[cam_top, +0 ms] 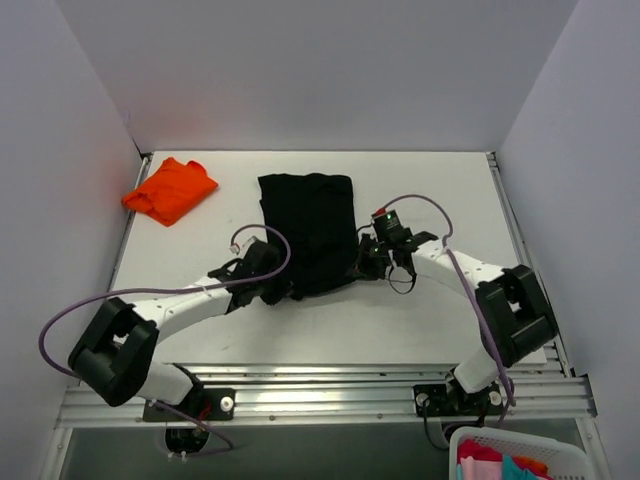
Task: Fold and stack the t-shirts
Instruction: Fold the tshirt
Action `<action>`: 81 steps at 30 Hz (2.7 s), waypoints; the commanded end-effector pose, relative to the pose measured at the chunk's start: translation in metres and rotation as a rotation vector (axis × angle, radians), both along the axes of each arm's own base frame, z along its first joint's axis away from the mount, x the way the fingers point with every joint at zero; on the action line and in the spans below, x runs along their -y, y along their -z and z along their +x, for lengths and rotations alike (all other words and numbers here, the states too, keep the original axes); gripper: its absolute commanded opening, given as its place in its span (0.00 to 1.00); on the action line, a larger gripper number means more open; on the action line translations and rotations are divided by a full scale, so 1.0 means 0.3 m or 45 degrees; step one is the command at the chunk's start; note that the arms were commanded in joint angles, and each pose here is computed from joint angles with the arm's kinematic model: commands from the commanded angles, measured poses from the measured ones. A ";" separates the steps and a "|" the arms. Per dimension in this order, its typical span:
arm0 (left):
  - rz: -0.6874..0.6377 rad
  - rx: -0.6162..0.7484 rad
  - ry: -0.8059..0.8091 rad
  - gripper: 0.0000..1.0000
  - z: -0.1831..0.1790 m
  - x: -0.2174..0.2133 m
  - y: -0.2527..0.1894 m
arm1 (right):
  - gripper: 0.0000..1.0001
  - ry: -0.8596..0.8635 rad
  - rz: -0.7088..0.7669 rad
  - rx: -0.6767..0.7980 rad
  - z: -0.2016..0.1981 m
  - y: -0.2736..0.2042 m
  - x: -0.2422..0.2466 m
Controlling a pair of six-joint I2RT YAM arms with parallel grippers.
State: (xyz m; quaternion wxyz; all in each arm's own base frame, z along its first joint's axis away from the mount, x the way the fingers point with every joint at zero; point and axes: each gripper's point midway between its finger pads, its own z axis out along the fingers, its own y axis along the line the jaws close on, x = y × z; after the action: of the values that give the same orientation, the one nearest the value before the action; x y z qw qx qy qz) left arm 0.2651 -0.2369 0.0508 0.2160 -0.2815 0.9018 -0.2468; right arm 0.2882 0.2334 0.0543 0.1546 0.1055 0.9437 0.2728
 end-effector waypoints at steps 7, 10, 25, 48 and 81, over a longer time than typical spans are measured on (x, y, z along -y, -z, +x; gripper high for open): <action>-0.005 0.019 0.074 0.02 -0.191 -0.094 -0.332 | 0.00 0.064 -0.090 0.091 -0.120 -0.349 0.127; -0.029 0.054 0.047 0.02 -0.217 -0.126 -0.386 | 0.00 0.075 -0.074 0.090 -0.151 -0.397 0.139; -0.030 0.086 0.093 0.02 -0.138 -0.074 -0.454 | 0.00 0.046 -0.101 0.082 -0.174 -0.475 0.154; -0.069 0.151 0.153 0.02 0.244 -0.045 -0.501 | 0.00 0.022 -0.144 0.110 0.218 -0.406 0.110; -0.048 0.094 0.246 0.94 0.423 -0.296 -0.168 | 1.00 0.377 -0.264 0.271 0.440 -0.479 0.471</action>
State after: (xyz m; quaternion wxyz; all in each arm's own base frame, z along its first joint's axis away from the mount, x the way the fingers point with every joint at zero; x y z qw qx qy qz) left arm 0.4041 -0.1405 0.1208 0.2149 -0.1999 0.9192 -0.2624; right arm 0.4354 0.1049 0.1806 0.2849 0.1987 0.9239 0.1606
